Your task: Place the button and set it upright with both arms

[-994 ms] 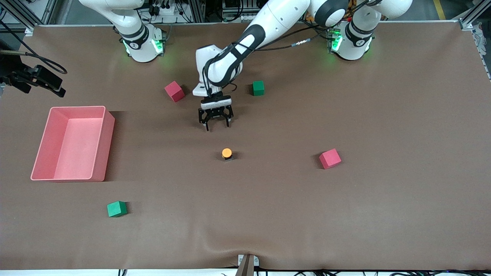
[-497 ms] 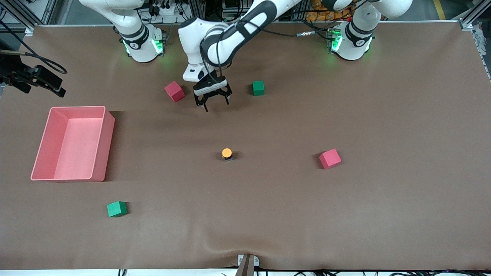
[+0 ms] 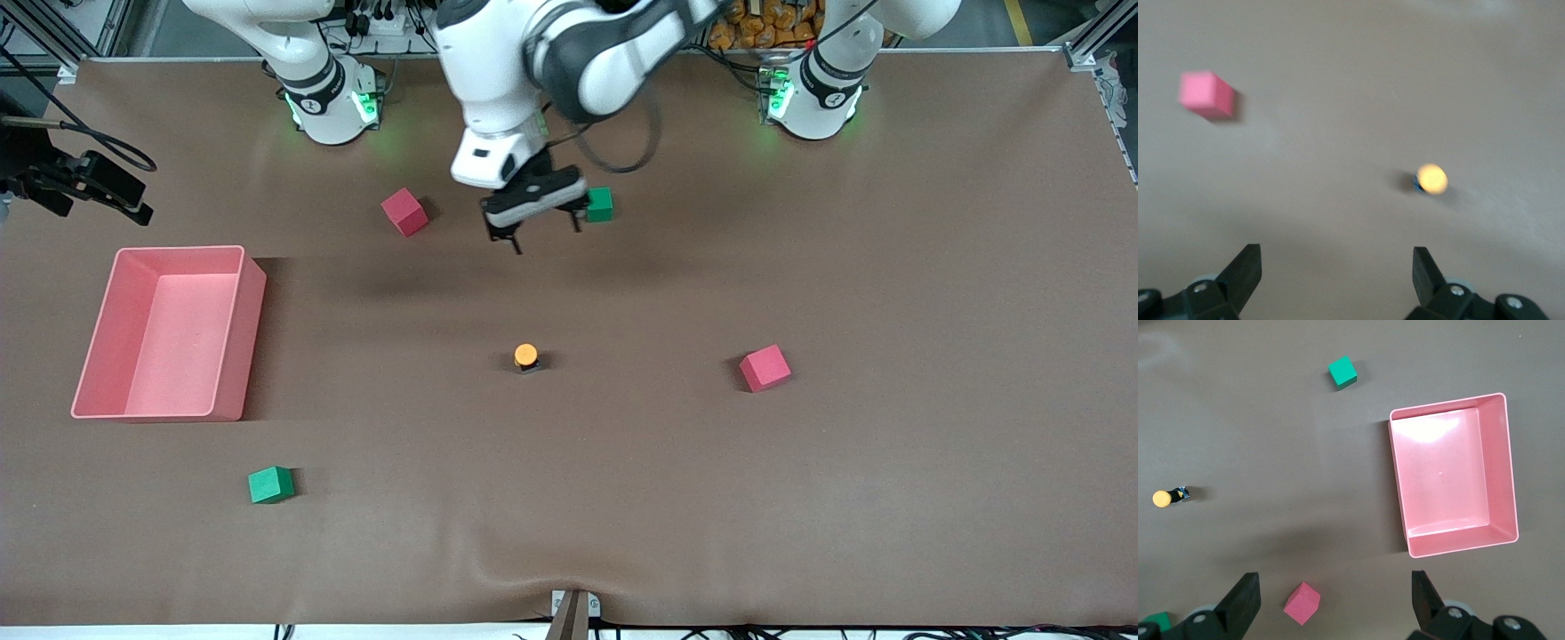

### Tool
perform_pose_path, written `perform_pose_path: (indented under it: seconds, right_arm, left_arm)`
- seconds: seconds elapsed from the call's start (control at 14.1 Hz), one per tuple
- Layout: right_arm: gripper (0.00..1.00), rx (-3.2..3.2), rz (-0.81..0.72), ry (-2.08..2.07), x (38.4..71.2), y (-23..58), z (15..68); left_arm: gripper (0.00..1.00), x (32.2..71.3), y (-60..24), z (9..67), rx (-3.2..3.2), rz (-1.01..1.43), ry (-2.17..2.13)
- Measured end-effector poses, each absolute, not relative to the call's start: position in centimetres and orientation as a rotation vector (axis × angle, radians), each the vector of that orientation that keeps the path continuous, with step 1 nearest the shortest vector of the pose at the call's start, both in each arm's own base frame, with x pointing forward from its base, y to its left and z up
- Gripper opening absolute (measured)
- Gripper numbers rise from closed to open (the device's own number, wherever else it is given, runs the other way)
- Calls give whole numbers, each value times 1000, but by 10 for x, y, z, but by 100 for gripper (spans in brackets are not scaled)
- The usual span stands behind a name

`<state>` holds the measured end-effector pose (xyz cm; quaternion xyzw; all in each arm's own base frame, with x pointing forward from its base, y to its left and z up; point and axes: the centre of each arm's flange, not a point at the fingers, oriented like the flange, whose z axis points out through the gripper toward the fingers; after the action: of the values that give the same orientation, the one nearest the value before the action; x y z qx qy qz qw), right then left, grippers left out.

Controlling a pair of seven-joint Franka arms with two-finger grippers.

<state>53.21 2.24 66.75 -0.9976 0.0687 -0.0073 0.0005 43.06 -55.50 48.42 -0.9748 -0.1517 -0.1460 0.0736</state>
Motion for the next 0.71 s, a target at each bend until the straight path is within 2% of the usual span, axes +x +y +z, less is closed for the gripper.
perform_pose_path:
  seconds: [0.28, 0.71]
  right_arm:
    - [100, -3134, -23, 207, 532, 25, 668]
    - [100, -3133, -23, 211, 532, 24, 667]
  left_arm:
    - [100, 488, -446, 565, -2956, -290, -267]
    - [100, 575, -290, 590, -3040, -97, -26]
